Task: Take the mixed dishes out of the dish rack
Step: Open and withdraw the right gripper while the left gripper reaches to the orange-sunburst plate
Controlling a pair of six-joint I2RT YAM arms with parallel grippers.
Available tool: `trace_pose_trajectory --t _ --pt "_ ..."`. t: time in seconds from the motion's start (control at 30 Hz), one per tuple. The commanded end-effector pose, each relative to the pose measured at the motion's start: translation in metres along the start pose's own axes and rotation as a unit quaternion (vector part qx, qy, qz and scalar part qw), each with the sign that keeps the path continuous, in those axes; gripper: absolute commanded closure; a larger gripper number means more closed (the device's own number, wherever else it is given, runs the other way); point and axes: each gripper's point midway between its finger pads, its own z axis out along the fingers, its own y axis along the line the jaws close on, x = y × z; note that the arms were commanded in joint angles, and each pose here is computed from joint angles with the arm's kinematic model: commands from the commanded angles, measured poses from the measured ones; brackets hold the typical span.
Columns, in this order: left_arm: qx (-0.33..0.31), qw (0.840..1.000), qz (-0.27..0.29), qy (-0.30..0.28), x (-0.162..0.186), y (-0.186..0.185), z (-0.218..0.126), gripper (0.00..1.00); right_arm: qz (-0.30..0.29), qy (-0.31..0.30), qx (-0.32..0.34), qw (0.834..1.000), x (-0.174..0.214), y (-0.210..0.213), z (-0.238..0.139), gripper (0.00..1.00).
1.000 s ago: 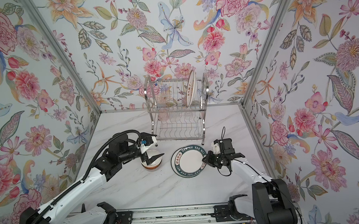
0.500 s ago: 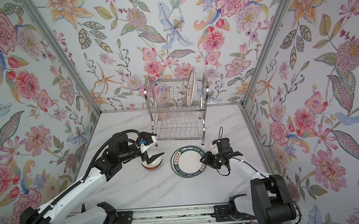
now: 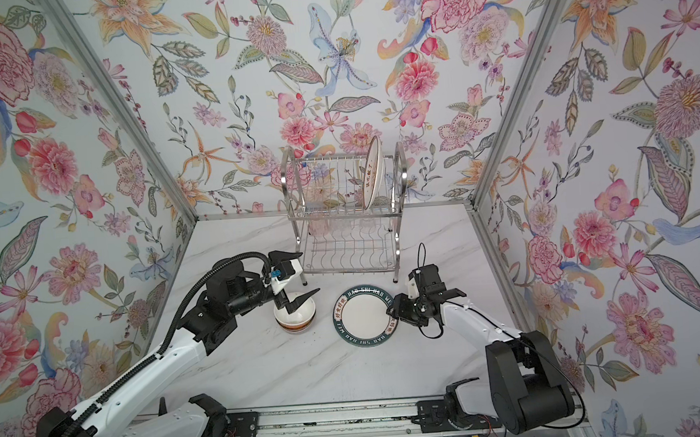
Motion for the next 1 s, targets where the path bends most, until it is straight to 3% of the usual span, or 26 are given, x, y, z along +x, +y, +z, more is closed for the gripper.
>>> trace_pose_trajectory --t 0.0,0.23,0.43,0.63,0.8,0.97 --pt "-0.072 0.997 -0.007 -0.023 -0.015 0.026 -0.008 0.01 -0.018 -0.012 0.023 0.999 -0.009 0.000 -0.006 0.46" --pt "-0.136 0.987 -0.030 -0.076 -0.050 0.055 -0.014 0.01 -0.066 -0.078 0.033 0.994 -0.033 0.015 -0.033 0.31" --pt "-0.163 0.979 -0.085 -0.082 -0.078 0.082 -0.003 0.00 -0.122 -0.200 0.029 0.972 -0.061 0.039 -0.080 0.14" --pt "-0.154 0.982 -0.085 -0.074 -0.103 0.083 0.034 0.01 -0.172 -0.327 0.015 0.929 -0.081 0.062 -0.136 0.01" --pt "-0.133 0.983 -0.086 -0.089 -0.118 0.075 0.073 0.01 -0.216 -0.420 -0.012 0.882 -0.087 0.081 -0.179 0.01" --pt "-0.122 0.982 -0.100 -0.101 -0.127 0.071 0.113 0.04 -0.228 -0.519 -0.037 0.823 -0.085 0.086 -0.214 0.01"
